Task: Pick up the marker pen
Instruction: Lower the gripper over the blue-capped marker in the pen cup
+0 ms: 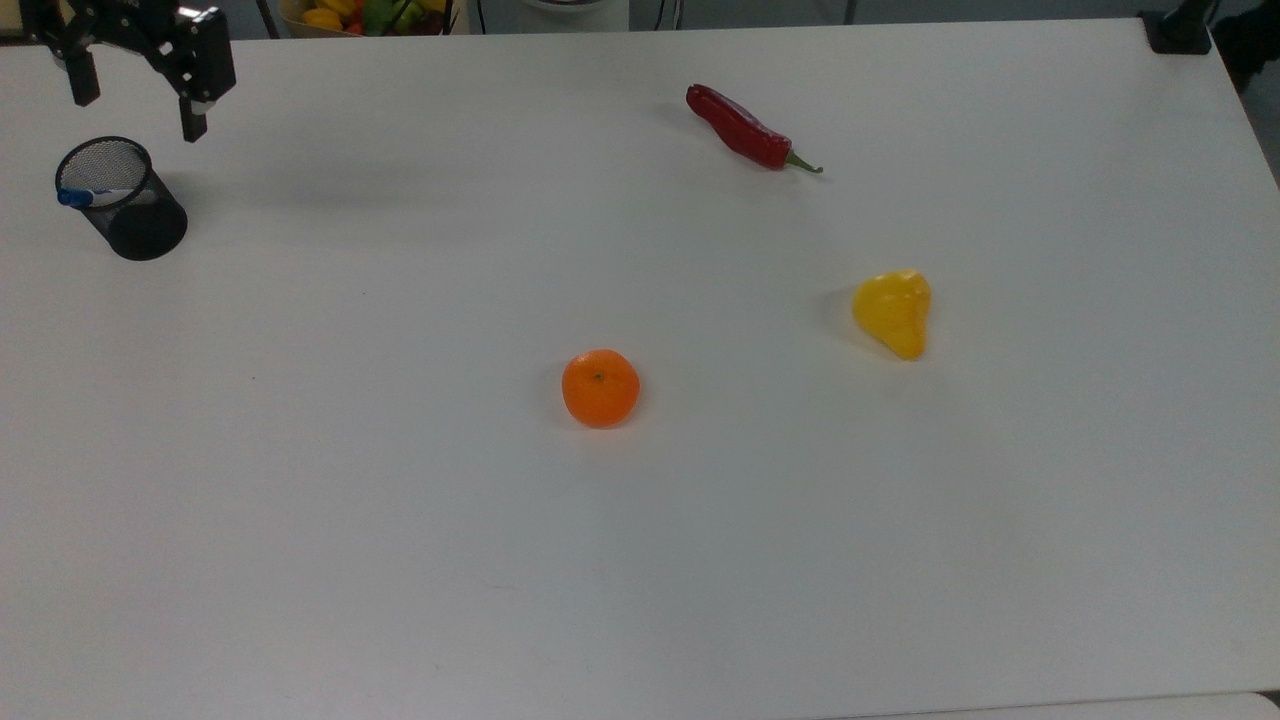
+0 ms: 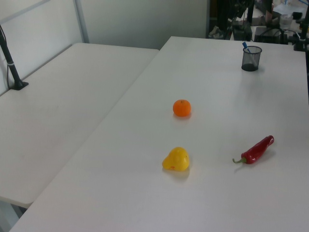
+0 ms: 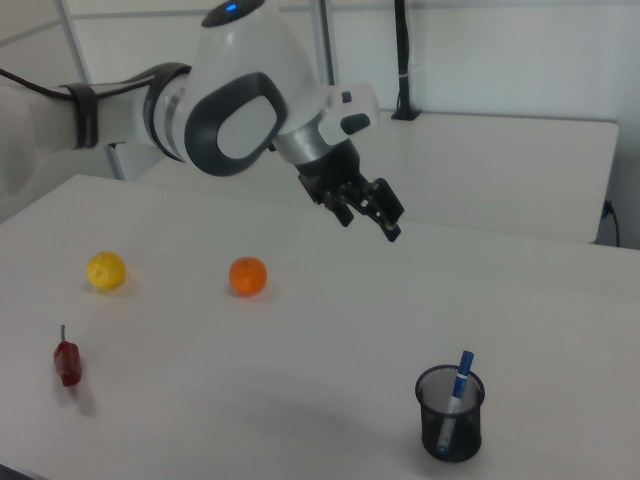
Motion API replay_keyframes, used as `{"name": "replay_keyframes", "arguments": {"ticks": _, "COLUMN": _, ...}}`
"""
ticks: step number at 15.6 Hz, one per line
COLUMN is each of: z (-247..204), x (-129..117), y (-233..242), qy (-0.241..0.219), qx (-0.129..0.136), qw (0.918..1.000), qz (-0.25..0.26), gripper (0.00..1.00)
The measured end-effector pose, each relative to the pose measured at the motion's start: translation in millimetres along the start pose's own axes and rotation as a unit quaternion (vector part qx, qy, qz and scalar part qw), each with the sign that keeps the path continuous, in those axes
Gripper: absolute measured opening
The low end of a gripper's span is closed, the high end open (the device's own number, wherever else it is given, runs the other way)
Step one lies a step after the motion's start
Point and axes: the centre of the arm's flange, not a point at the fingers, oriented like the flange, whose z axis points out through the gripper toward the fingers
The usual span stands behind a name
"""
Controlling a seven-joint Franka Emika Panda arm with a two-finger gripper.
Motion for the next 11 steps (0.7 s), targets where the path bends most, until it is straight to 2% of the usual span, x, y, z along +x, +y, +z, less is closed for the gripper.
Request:
{"name": "replay_keyframes", "arguments": {"ticks": 2, "z": 14.3, "x": -1.5, "y": 7.8, "qy": 0.011, "qx": -0.007, "qw": 0.9999, "qz": 0.005, "gripper": 0.82}}
{"name": "replay_keyframes", "arguments": {"ticks": 3, "z": 21.2, "x": -3.1, "y": 13.1, "qy": 0.016, "qx": -0.011, "qw": 0.9998, "qz": 0.009, "gripper": 0.82}}
{"name": "replay_keyframes", "arguments": {"ticks": 4, "z": 27.5, "x": -5.4, "y": 19.4, "qy": 0.019, "qx": -0.015, "qw": 0.9996, "qz": 0.013, "gripper": 0.76}}
{"name": "replay_keyframes", "arguments": {"ticks": 5, "z": 33.1, "x": -8.3, "y": 28.1, "qy": 0.018, "qx": -0.02, "qw": 0.9995, "qz": 0.019, "gripper": 0.65}}
{"name": "replay_keyframes", "arguments": {"ticks": 6, "z": 36.2, "x": -10.9, "y": 36.4, "qy": 0.017, "qx": -0.023, "qw": 0.9993, "qz": 0.025, "gripper": 0.6}}
{"name": "replay_keyframes", "arguments": {"ticks": 7, "z": 38.5, "x": -14.1, "y": 45.6, "qy": 0.014, "qx": -0.027, "qw": 0.999, "qz": 0.032, "gripper": 0.6}}
{"name": "replay_keyframes", "arguments": {"ticks": 8, "z": 40.1, "x": -17.3, "y": 55.1, "qy": 0.013, "qx": -0.032, "qw": 0.9987, "qz": 0.038, "gripper": 0.55}}
{"name": "replay_keyframes", "arguments": {"ticks": 11, "z": 48.7, "x": -28.4, "y": 80.0, "qy": 0.021, "qx": -0.046, "qw": 0.9973, "qz": 0.053, "gripper": 0.54}}
